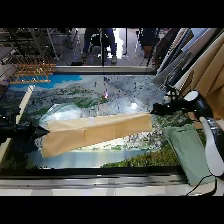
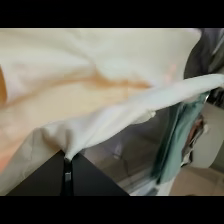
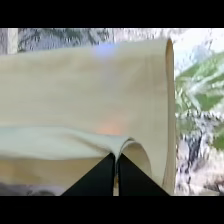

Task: Fold the clothes and pants, and hang the long-sleeved shirts on hangers.

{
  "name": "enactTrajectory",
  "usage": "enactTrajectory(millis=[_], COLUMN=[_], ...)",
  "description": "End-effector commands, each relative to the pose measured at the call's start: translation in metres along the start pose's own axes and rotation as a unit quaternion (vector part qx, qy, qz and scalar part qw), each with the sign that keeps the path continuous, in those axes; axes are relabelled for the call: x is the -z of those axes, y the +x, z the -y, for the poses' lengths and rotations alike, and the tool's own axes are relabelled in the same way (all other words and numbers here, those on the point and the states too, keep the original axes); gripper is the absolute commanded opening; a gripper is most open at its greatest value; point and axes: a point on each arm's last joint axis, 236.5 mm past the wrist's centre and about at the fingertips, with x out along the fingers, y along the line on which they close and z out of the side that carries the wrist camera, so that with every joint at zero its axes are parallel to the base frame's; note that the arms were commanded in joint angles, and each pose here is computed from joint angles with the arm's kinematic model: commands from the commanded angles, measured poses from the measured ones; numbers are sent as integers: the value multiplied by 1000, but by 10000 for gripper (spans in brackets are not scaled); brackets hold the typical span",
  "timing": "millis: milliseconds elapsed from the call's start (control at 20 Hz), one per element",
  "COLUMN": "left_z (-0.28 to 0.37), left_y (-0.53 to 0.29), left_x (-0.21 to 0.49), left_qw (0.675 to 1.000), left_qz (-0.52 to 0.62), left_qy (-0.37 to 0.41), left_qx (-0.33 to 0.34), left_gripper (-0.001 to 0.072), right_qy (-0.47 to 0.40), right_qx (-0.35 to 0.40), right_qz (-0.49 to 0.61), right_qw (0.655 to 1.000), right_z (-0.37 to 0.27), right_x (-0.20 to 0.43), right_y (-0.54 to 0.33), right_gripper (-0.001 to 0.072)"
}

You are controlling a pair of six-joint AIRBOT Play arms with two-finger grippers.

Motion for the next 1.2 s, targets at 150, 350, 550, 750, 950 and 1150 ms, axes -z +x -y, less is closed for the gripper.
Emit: enactTrajectory(millis=[150, 350, 550, 750, 950, 1150], left_z=[-10, -9, -6, 16, 42, 33], left_y=[40, 43, 26, 8, 1, 38], left_x=[-87, -99, -88, -86, -69, -34], left_qw=[997, 997, 997, 997, 981, 955], left_qz=[61, 59, 35, 48, 42, -45], left_qy=[-24, -13, -18, 36, 191, 279], left_qx=[47, 47, 68, 57, -4, -90], left_gripper=[4, 263, 477, 390, 168, 143], right_qy=[38, 17, 49, 40, 37, 27], right_qx=[29, 33, 13, -47, -105, -115], right_qz=[63, 38, -69, -133, -123, -139], right_qw=[997, 999, 996, 989, 986, 983], right_z=[18, 22, 46, 40, 17, 9], right_x=[-40, -34, 13, 45, 43, 52], right_y=[85, 79, 53, 67, 96, 106], right_gripper=[15, 434, 525, 524, 514, 126])
